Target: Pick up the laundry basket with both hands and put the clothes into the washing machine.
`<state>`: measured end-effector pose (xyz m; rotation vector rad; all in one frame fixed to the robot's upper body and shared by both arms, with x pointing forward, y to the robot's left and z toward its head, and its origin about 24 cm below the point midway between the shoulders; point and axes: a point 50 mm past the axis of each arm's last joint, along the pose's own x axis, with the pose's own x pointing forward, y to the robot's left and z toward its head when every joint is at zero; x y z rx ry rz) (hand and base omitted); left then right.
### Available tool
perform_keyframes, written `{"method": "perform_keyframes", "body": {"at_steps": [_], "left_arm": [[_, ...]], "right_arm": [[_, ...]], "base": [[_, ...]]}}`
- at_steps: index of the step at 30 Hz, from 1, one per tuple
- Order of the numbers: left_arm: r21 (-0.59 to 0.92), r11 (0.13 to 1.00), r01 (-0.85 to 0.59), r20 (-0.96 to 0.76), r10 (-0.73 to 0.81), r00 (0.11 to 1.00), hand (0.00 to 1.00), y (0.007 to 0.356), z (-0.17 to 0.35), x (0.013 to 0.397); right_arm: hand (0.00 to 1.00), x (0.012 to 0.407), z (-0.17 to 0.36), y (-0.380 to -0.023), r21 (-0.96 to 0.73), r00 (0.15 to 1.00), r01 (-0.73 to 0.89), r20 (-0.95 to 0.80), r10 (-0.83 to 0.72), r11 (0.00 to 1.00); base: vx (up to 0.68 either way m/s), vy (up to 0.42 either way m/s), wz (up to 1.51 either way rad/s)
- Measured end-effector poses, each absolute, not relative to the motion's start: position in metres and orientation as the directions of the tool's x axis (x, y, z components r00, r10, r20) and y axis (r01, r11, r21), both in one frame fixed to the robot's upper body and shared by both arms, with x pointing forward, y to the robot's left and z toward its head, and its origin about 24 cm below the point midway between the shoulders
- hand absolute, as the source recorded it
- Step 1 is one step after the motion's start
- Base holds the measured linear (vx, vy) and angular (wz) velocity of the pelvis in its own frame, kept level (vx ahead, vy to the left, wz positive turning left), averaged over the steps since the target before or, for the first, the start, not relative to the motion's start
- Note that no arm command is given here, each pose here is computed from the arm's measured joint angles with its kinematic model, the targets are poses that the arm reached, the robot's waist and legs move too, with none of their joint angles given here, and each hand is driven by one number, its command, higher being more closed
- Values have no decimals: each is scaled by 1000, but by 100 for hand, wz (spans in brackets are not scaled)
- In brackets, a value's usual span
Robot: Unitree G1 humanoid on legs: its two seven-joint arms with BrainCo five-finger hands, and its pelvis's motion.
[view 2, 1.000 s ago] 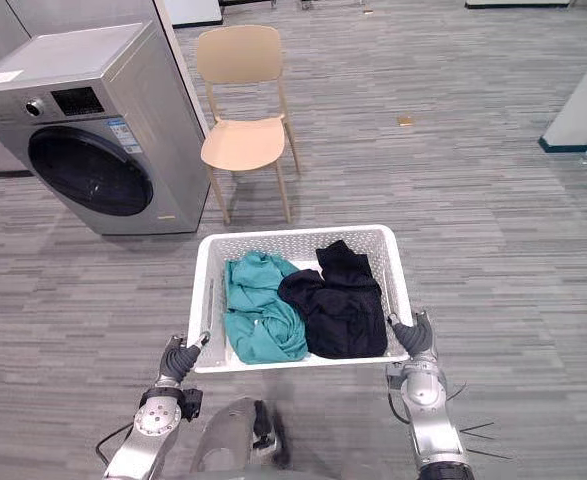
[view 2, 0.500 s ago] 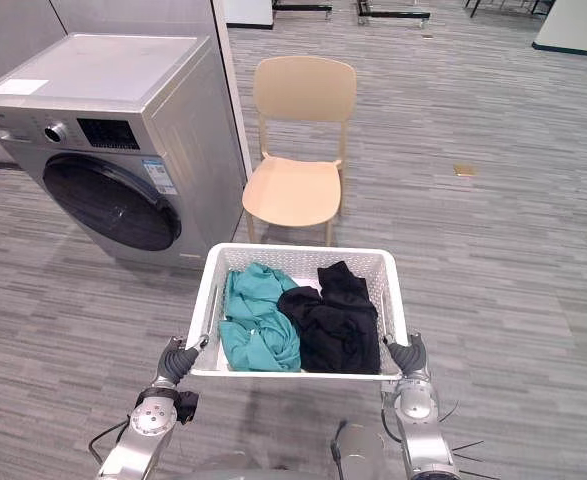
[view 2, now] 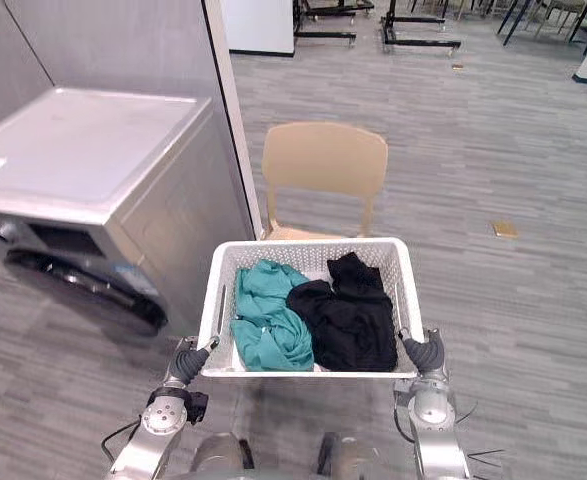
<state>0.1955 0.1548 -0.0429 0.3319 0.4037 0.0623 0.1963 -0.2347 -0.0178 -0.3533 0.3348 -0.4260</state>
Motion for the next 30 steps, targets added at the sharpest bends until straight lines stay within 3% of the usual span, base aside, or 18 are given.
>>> {"method": "perform_keyframes", "body": {"at_steps": [15,22,26,27,30], "left_arm": [[389,921,7,-401,163,902,100,173,-48,194],[427,897,-118,-195,219,956,100,176,-3,272],[413,882,-224,-91,285,954,100,186,24,298],[406,874,-266,-53,313,948,0,190,36,307],[333,868,-368,22,383,923,0,197,67,332]], "right_arm": [[100,209,-44,-221,-412,843,260,-345,-414,873],[100,274,-6,-214,-386,884,325,-200,-423,863],[100,301,18,-201,-332,902,352,-131,-412,875],[0,311,30,-195,-319,910,357,-93,-403,878],[0,331,58,-183,-252,922,370,-19,-387,894]], "base": [[140,120,-37],[-169,17,-15],[-131,19,-6],[-63,-15,-3],[-35,-35,-3]]}}
